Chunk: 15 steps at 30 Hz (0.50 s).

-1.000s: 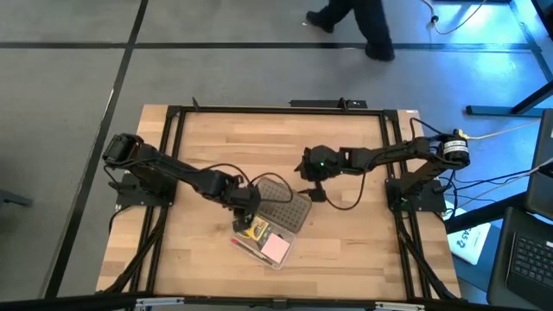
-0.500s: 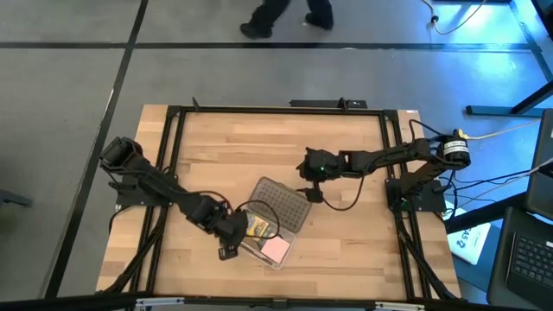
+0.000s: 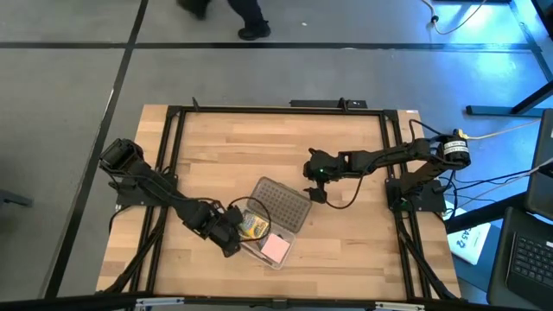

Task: Pack school essentials
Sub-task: Close the supply box

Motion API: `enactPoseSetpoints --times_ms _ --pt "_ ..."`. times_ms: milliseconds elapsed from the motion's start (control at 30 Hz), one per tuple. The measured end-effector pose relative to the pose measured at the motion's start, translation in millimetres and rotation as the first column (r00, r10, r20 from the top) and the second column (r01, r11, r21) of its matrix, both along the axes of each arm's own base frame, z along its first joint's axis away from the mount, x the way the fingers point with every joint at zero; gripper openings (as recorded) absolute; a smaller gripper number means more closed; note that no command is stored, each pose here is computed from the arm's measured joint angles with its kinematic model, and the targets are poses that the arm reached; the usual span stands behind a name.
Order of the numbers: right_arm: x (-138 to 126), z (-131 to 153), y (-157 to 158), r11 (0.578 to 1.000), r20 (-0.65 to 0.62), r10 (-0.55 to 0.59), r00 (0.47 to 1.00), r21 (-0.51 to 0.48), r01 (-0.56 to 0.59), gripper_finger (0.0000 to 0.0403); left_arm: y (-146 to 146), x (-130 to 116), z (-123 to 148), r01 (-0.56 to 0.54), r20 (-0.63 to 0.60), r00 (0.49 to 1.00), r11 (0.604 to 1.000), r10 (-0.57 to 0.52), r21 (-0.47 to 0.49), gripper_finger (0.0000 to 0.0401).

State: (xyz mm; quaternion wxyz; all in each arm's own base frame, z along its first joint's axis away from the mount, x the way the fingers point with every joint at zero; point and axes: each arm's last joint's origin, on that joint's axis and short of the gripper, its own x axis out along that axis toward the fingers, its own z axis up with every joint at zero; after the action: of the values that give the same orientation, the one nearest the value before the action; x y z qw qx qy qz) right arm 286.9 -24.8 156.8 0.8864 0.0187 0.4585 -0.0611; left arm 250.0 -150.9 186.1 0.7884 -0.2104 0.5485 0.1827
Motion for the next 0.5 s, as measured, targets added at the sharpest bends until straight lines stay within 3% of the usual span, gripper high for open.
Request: enactPoseSetpoints --times_ms 167,500 --pt "-0.4 -0.3 0.0 1.000 -0.003 -0.021 1.000 0.015 0.021 0.0397 5.6 -2.9 -1.7 -0.051 -0.050 0.997 0.999 0.051 0.008 0.0096" --pt "-4.7 -3.1 0.4 0.998 -0.054 -0.042 0.998 0.033 0.044 0.0397 8.7 0.5 -1.4 -0.116 -0.035 0.993 0.993 0.115 -0.015 0.0096"
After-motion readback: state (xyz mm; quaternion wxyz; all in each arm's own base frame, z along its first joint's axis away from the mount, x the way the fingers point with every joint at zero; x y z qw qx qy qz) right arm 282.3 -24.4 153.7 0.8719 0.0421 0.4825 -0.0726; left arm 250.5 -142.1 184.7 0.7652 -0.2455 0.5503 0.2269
